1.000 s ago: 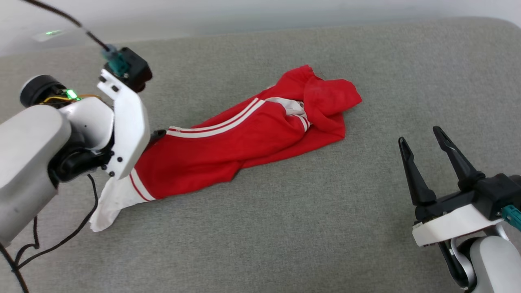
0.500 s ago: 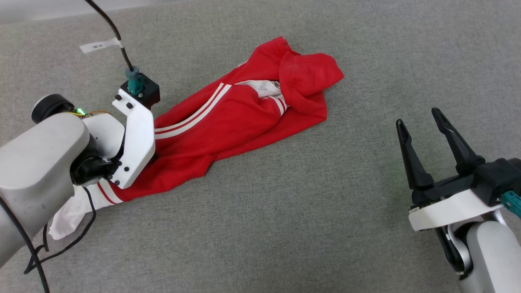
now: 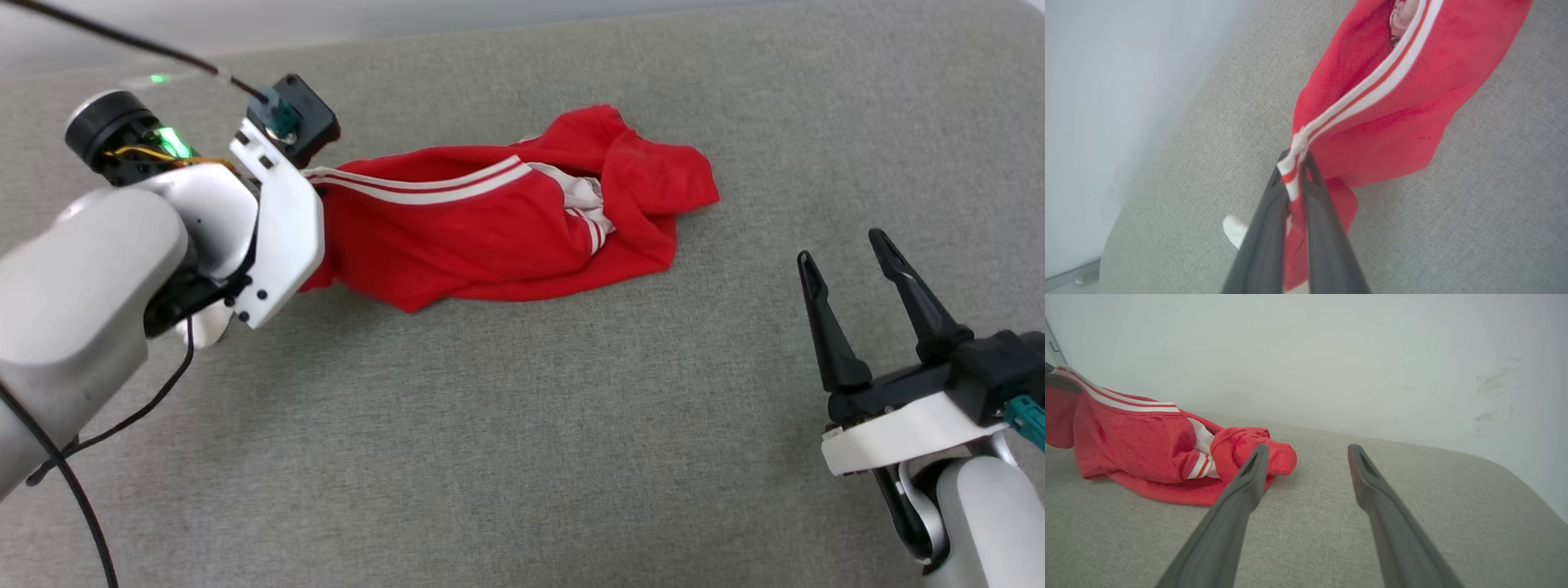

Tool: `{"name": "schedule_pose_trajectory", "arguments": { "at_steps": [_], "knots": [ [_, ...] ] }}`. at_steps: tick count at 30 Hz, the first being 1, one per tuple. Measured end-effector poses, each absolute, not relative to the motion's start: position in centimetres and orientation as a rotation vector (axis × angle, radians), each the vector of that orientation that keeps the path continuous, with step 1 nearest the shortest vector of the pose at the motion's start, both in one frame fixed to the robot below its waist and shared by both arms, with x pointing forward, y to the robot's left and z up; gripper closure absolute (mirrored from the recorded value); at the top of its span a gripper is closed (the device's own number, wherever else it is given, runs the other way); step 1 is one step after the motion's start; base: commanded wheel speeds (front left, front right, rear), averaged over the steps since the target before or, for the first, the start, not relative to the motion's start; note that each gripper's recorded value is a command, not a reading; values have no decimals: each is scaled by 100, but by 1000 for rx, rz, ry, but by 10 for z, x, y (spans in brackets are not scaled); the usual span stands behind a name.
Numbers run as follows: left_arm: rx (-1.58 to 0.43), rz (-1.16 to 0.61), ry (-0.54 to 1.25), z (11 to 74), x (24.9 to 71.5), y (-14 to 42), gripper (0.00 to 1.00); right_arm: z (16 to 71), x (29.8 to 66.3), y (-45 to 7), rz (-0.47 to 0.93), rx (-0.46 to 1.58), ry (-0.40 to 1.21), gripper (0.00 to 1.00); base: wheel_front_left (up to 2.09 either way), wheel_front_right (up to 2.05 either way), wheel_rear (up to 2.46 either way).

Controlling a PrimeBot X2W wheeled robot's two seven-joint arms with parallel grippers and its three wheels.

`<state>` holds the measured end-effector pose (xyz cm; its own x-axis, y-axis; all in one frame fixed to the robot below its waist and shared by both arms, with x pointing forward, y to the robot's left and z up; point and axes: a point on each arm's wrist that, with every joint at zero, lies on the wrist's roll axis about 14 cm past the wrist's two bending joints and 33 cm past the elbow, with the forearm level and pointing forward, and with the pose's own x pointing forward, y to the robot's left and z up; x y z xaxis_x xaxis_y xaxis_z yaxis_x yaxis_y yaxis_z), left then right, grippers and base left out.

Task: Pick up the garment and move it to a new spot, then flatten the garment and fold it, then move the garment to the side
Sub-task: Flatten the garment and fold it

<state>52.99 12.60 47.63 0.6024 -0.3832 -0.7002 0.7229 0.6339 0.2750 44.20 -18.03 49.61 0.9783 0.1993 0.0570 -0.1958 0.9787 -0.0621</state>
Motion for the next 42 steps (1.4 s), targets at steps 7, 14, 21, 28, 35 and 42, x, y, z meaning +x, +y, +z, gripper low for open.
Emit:
{"name": "schedule_pose_trajectory", "arguments": {
  "at_steps": [7, 14, 21, 28, 35, 42],
  "knots": [
    [583, -707, 524, 473, 486, 123, 100, 501, 430, -174, 209, -44, -71, 0, 0, 0, 0],
    [471, -719, 607, 426, 400, 124, 100, 505, 415, -174, 204, -33, -77, 0, 0, 0, 0],
    [371, -742, 751, 387, 329, 116, 100, 510, 409, -168, 219, -28, -87, 0, 0, 0, 0],
    [268, -693, 699, 393, 321, 110, 0, 513, 404, -166, 235, -33, -92, 0, 0, 0, 0],
    [195, -562, 382, 459, 354, 109, 0, 544, 410, -162, 274, -83, -176, 0, 0, 0, 0],
    [161, -369, 139, 508, 372, 131, 0, 601, 441, -137, 387, -197, -288, 0, 0, 0, 0]
  ]
}}
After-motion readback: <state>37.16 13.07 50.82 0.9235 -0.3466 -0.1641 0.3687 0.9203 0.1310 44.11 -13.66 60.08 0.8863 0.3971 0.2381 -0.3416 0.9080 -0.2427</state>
